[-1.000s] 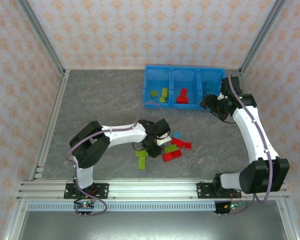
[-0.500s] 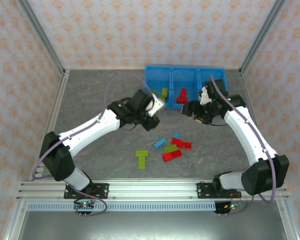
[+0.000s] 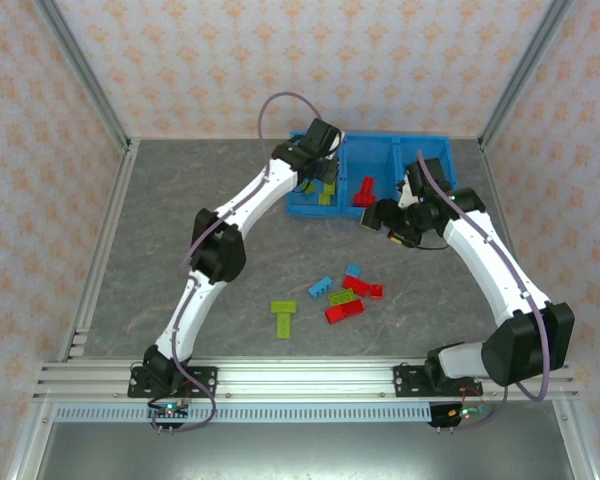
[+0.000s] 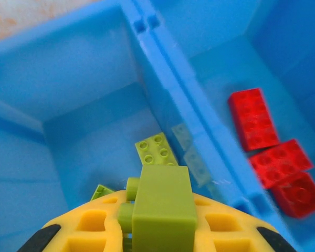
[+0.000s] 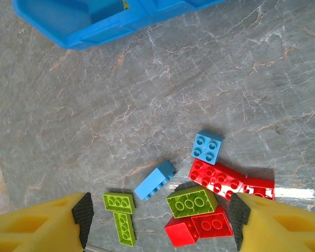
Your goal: Sort the legos into containers by color
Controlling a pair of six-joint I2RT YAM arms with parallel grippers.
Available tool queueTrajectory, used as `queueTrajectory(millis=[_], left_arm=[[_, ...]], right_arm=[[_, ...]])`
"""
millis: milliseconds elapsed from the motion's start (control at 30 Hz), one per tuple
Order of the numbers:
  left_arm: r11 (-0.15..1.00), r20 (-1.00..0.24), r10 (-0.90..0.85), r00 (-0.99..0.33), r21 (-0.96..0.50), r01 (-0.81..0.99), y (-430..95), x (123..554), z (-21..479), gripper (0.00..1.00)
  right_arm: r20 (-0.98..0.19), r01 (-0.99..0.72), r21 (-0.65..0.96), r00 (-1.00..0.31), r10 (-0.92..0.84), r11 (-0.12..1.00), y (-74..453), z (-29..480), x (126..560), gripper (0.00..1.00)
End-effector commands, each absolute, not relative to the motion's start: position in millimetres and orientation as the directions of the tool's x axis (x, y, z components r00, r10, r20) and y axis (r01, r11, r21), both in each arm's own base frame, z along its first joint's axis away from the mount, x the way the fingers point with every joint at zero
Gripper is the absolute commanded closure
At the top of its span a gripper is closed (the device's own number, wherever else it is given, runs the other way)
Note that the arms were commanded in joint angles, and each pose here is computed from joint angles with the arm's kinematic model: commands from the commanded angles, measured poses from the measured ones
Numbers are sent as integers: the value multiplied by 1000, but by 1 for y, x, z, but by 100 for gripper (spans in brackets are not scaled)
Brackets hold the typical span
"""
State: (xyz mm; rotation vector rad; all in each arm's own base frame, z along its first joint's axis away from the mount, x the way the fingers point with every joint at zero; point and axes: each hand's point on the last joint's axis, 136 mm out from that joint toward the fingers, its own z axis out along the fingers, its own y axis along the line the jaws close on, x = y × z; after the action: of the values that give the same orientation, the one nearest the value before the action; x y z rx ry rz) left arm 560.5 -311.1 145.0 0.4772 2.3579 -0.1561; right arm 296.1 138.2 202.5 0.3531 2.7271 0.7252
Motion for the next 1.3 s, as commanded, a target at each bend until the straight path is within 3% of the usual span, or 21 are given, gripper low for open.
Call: queueTrajectory(millis=[0,133,433,600,700,1000,1133,1267], left_arm=[[947,-696,245,-675,23,321,-295,567,169,75],[945,-707,243,-664,20,326,-293,565,178,61],[931,-757,202,-621,-47,361,-285,529,224,61],[888,-822,178,-541,-103,449,-274,474,285,61],[854,-837,236,-494,-64,517,-261,433,302,61],[626,-787,498,-365,35,779,-246,312,272,61],[532,-770,548,-328,18,847,-246,281,253,59],[500,-753,573,-323,9,866,-244,268,246,57]], right_arm=[[-265,170,521,-899,348,837,135,214,306,29],[-266,167,523,-900,346,836,137,214,310,29],[-247,214,490,-896,370,845,130,204,308,29],[-261,288,330,-887,380,899,111,179,287,29],[-249,308,254,-895,369,917,110,157,266,30],[-136,286,152,-942,307,946,127,87,223,31],[-137,247,49,-958,251,968,123,66,227,34],[-122,225,49,-966,230,973,127,50,229,42]])
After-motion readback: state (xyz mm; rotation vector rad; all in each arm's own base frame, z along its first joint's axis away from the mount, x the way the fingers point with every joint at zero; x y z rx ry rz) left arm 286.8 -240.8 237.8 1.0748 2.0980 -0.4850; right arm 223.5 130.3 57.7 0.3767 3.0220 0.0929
